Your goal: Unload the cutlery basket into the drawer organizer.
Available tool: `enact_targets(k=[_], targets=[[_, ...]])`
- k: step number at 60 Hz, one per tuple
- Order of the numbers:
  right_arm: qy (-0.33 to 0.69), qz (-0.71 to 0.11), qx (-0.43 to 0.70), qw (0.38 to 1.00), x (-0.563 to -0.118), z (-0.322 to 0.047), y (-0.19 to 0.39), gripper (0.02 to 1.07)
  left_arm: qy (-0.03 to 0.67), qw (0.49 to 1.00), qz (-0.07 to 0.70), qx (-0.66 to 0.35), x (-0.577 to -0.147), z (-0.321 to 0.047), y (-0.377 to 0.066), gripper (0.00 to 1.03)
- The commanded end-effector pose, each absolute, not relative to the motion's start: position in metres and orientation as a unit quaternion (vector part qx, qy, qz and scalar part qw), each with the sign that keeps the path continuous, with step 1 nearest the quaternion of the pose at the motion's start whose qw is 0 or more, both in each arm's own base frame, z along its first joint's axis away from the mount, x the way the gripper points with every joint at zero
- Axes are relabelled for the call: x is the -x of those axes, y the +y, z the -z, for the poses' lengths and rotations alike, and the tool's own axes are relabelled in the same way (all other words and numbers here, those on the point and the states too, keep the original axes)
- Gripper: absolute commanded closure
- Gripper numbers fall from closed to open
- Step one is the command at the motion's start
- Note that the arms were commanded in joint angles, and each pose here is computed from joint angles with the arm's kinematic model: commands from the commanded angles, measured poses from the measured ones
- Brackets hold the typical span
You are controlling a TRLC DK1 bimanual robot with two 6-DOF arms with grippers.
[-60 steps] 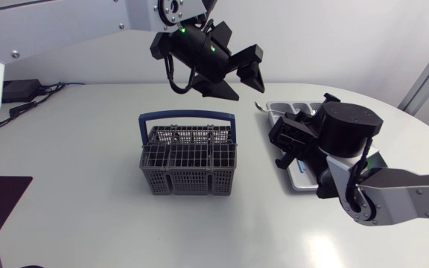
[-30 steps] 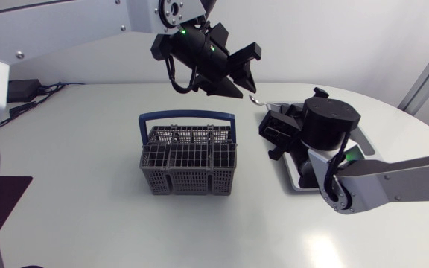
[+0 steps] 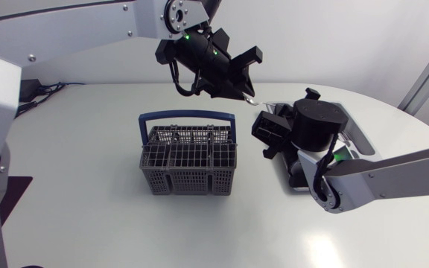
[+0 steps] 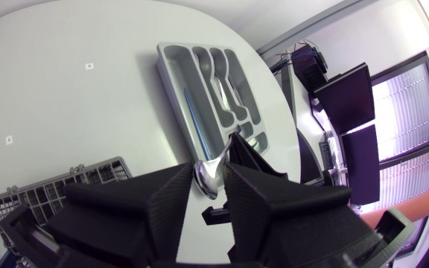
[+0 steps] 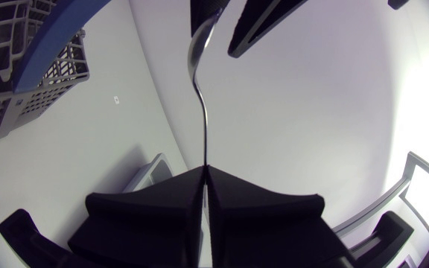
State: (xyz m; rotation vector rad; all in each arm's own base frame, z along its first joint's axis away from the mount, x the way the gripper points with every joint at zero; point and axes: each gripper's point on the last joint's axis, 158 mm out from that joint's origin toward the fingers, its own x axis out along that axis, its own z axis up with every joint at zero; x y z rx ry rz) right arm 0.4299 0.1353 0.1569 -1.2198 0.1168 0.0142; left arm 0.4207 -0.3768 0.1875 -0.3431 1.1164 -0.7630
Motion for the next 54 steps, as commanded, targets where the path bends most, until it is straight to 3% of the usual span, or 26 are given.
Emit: enact_targets(k=[1,15,54], targets=[[0.045,0.004,0.577,0.816,-0.434,-0.163,0.138,1.01,0.519,0.762,0.348,0.171,-0.422,-0.186,-0.385,0.86],[0.047,0.01,0.578,0.815,-0.437,-0.162,0.137,1.01,0.533,0.747,0.355,0.178,-0.413,-0.179,-0.39,0.91],[0.053,0.006,0.584,0.81,-0.436,-0.152,0.149,1.01,0.53,0.744,0.354,0.2,-0.407,-0.181,-0.391,0.93]])
